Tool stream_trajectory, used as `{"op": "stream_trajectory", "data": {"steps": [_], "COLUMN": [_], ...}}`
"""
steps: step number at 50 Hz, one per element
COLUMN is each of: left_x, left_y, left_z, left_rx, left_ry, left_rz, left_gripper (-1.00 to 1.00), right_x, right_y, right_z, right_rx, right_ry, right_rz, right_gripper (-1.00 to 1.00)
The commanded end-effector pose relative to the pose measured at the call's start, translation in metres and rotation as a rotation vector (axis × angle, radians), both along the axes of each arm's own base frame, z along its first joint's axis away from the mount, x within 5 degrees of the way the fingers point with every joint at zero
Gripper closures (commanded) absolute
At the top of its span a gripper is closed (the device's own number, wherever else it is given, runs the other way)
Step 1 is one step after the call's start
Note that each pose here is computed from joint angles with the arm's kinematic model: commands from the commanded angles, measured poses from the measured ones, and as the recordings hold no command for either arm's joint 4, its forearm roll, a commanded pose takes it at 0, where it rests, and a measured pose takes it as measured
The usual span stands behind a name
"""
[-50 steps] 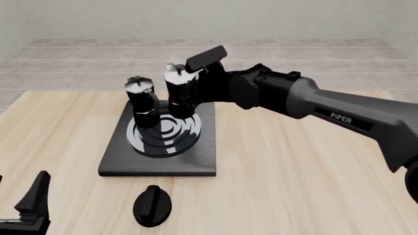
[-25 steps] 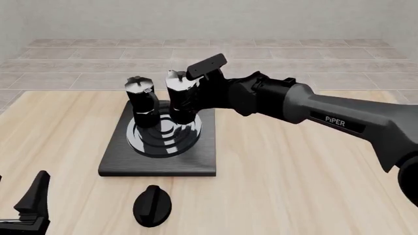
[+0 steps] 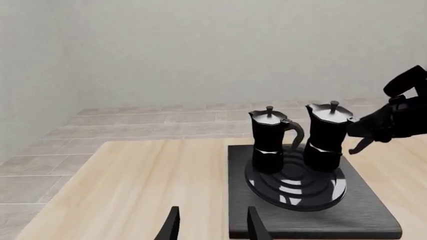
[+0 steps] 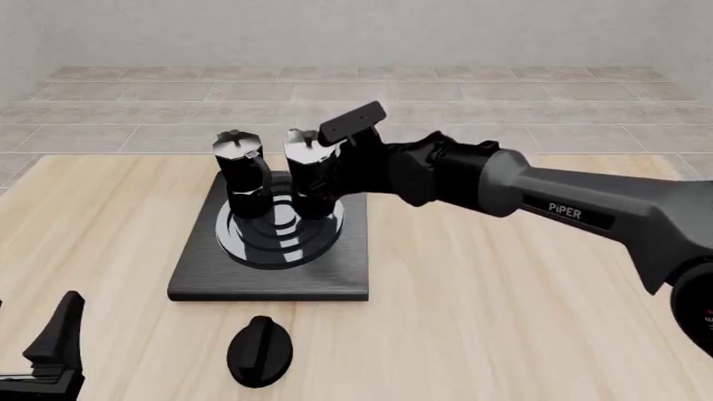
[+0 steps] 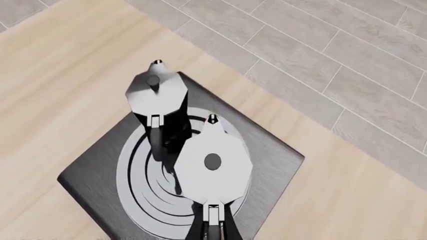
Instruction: Put both moka pots on the stove.
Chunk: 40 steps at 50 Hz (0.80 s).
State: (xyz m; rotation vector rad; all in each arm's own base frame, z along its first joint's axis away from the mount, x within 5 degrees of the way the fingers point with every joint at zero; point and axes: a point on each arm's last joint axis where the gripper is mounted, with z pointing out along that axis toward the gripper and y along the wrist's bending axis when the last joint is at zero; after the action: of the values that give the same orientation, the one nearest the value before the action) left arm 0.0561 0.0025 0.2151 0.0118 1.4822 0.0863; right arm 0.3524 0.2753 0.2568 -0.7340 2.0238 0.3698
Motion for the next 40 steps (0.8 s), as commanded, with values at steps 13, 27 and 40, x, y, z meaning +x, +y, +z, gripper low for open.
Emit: {"op": "stream_trajectory", "data": {"steps": [13, 27, 40], "left_x": [0.000, 0.000, 0.000], "left_y": [0.000, 0.000, 0.000], "left_z": [0.000, 0.001, 0.000], "left_rx": [0.000, -0.001, 0.001], "left_ry": [-0.001, -0.002, -0.004], "left_rz": [0.002, 0.001, 0.000], "left_gripper": [-1.00, -1.00, -1.00], "right_x": [-0.001, -0.002, -0.004], "right_y": [0.001, 0.000, 0.001], "right_z": [0.006, 0.001, 0.000], "right_rx": [0.041, 0.044, 0.038], "right_ry": [-0.019, -0.012, -0.010], "right_rz": [-0.010, -0.014, -0.008], "right_gripper": [1.00, 1.00, 1.00]}}
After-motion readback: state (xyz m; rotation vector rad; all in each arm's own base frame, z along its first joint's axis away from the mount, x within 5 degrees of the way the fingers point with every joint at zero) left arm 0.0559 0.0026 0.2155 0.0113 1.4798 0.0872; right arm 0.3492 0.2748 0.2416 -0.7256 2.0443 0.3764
